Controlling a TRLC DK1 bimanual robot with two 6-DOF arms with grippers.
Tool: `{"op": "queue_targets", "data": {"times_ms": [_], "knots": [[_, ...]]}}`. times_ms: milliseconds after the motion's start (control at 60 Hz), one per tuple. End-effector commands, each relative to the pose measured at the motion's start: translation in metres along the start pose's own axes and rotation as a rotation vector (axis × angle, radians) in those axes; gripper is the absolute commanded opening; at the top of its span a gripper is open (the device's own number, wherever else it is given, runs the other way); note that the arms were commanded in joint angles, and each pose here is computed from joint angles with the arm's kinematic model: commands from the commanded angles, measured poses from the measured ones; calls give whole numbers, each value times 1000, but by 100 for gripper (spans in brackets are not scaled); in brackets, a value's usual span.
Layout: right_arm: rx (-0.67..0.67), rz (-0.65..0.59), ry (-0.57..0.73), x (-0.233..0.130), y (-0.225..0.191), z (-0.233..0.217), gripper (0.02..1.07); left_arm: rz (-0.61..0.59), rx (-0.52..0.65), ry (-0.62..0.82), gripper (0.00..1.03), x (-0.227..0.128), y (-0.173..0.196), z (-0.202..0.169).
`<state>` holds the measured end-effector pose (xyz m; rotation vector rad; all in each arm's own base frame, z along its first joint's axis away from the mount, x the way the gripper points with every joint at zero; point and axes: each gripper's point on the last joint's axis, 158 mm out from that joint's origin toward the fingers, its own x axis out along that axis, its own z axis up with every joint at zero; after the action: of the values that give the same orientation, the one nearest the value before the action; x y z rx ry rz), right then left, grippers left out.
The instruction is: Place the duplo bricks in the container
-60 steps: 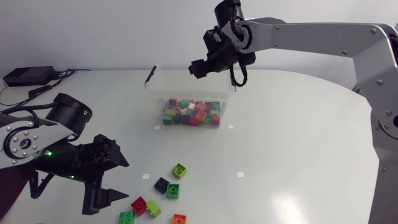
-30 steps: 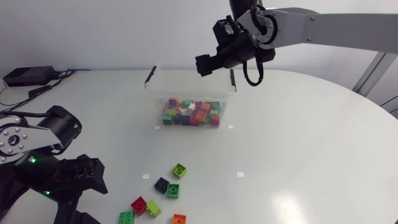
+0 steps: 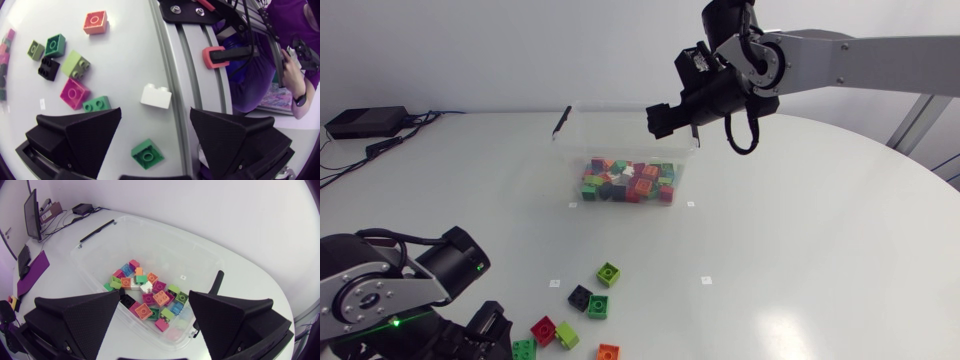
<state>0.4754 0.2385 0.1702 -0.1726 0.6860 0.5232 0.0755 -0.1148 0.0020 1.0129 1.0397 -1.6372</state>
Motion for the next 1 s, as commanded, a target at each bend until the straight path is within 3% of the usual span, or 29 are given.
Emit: {"op": "queue_targets", "data": {"times_ms": [0, 367, 567, 833, 983], "knots": [[-13, -8, -15, -8, -4, 0, 102, 2, 63, -6, 93, 10, -3, 5], [-20, -7, -21, -25, -4, -6, 102, -58, 88, 18, 85, 25, -3, 6], [-68, 64, 11, -41, 35, -36, 102, -72, 89, 3, 78, 29, -2, 10], [-167, 180, 80, -68, 91, -101, 102, -135, 37, 24, 54, 35, 2, 7], [-202, 218, 98, -81, 109, -123, 102, -122, 29, -4, 33, 32, 8, 15]]}}
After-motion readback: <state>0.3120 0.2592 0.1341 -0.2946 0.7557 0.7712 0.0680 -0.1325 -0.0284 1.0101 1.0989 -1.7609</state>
